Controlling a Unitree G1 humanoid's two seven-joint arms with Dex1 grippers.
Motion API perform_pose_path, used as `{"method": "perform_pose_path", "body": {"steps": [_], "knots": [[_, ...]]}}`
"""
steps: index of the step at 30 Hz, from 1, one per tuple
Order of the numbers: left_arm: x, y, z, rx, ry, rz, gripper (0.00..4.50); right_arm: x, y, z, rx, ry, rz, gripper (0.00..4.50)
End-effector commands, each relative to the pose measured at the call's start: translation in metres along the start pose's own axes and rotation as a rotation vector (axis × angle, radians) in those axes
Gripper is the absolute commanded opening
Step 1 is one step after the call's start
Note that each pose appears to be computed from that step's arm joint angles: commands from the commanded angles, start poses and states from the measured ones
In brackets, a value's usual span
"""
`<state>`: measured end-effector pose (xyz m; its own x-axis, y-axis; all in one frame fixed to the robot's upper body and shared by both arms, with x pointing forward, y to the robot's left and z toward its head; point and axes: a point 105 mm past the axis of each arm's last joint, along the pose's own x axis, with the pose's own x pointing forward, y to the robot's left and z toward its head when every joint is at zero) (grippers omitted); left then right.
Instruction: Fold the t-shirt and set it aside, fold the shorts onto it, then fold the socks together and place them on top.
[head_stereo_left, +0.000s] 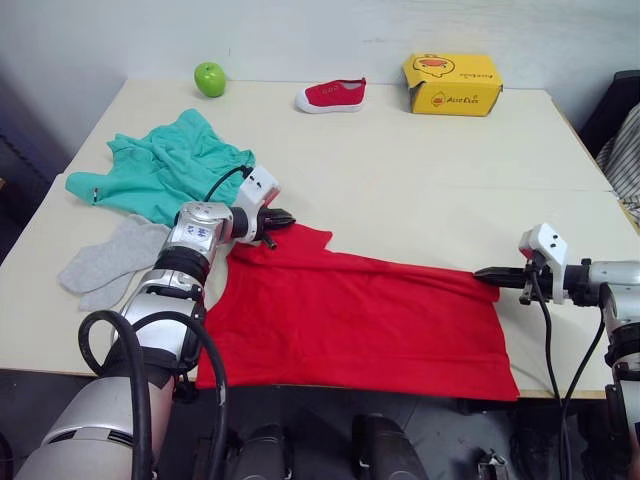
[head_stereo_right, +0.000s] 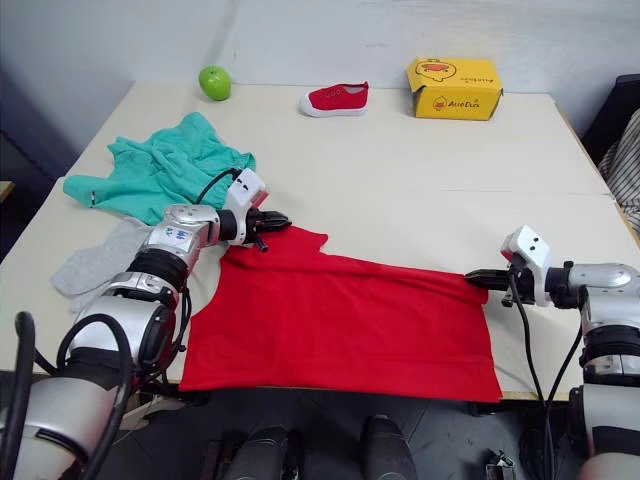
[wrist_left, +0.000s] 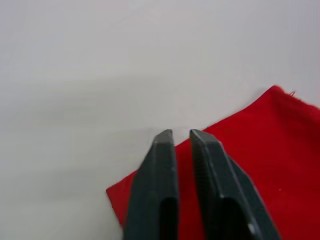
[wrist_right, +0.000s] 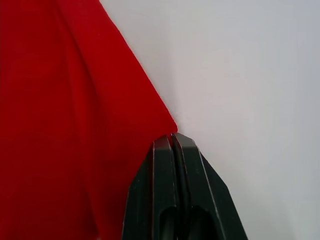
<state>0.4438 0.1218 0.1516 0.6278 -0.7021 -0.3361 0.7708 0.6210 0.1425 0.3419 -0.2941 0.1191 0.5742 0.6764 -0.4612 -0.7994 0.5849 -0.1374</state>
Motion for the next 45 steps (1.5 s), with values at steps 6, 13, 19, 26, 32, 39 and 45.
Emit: {"method": "perform_pose_path", "body": {"steps": [6,13,19,26,32,39,45], "knots": [[-0.023,0.016,0.009,0.039,-0.088,0.026,0.02,-0.012,0.002,0.013,-0.057,-0.075,-0.031,0.0],[-0.034,0.033,-0.008,0.025,0.034,0.128,1.52,-0.01,0.005,0.012,-0.055,-0.076,-0.028,0.0],[-0.03,0.033,-0.019,-0.005,0.122,0.145,3.52,-0.007,0.007,0.012,-0.053,-0.083,-0.024,0.0],[-0.012,0.016,-0.02,-0.043,0.114,0.085,4.48,-0.005,0.008,0.013,-0.053,-0.083,-0.017,0.0],[0.004,0.002,-0.014,-0.029,0.111,0.042,4.3,-0.005,0.007,0.016,-0.057,-0.085,-0.019,0.0],[0.005,-0.002,-0.02,-0.014,0.15,0.018,2.4,-0.006,0.007,0.017,-0.058,-0.089,-0.024,0.0],[0.003,0.002,-0.012,0.023,0.077,0.038,0.45,-0.007,0.009,0.015,-0.057,-0.09,-0.022,0.0]]}}
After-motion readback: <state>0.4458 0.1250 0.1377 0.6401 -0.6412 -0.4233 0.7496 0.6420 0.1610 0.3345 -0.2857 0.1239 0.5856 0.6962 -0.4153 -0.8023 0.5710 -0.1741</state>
